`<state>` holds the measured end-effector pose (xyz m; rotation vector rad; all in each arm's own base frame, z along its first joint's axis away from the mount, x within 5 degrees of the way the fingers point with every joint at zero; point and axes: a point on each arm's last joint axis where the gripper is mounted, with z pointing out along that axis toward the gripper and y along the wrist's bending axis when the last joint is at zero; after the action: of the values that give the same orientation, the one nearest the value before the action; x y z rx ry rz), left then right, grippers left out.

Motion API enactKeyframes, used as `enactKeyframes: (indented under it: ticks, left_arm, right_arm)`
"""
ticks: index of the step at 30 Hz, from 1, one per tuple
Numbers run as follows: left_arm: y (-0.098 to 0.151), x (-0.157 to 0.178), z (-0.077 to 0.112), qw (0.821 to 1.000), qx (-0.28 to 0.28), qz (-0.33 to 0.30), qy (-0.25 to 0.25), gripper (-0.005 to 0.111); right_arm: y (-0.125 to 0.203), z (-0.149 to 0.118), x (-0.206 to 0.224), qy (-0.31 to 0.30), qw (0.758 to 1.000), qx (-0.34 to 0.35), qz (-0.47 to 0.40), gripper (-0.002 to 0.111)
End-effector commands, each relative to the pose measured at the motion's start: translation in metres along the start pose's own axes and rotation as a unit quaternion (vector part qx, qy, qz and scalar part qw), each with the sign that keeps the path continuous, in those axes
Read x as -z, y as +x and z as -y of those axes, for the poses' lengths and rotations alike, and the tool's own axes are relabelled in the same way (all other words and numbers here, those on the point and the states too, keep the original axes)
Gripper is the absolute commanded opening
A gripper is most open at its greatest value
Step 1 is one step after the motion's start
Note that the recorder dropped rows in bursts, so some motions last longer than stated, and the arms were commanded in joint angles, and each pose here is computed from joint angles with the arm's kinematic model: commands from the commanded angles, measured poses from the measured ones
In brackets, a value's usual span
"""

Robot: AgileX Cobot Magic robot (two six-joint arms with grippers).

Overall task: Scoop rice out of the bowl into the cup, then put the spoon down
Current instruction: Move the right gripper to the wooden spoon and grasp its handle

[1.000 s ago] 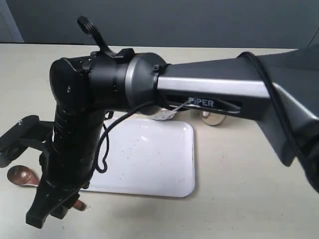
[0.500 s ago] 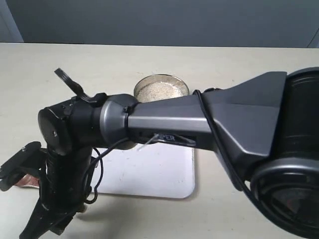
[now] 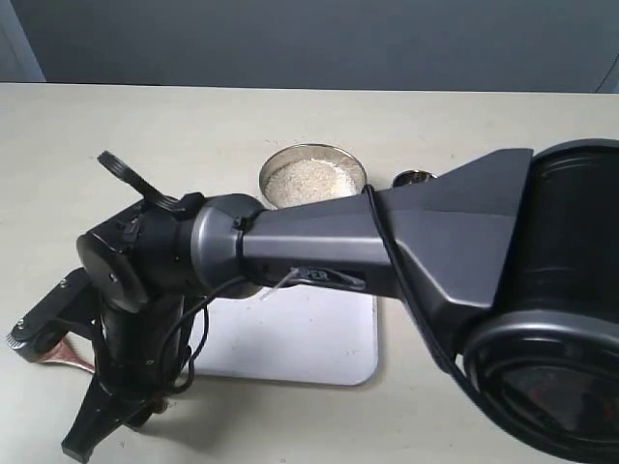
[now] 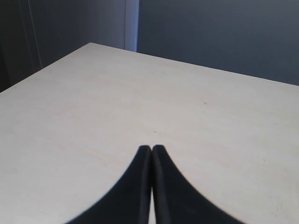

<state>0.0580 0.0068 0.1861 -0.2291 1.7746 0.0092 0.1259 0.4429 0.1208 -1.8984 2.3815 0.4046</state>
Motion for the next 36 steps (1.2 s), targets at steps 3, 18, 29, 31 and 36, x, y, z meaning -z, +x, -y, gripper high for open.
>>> enactKeyframes:
  ticks: [3, 18, 29, 31, 36]
  left_arm:
    - [-0.002, 0.0, 0.0, 1.0, 0.003, 0.006, 0.002, 0.0]
    - [-0.002, 0.0, 0.0, 1.0, 0.003, 0.006, 0.002, 0.0]
    - [-0.002, 0.0, 0.0, 1.0, 0.003, 0.007, 0.002, 0.0]
    - [-0.002, 0.0, 0.0, 1.0, 0.003, 0.007, 0.002, 0.0]
    - [-0.002, 0.0, 0.0, 1.0, 0.003, 0.007, 0.002, 0.0]
  right_arm:
    - [-0.003, 0.003, -0.004, 0.008, 1.0, 0.002, 0.013, 0.04]
    - [0.004, 0.008, -0.022, 0.015, 1.0, 0.009, -0.021, 0.026]
    - [0.008, 0.006, -0.021, 0.009, 0.999, 0.007, -0.043, -0.001]
    - [0.007, 0.005, -0.017, 0.004, 0.999, 0.004, -0.041, -0.001]
    - [0.002, 0.0, 0.007, 0.003, 1.0, 0.006, -0.014, -0.001]
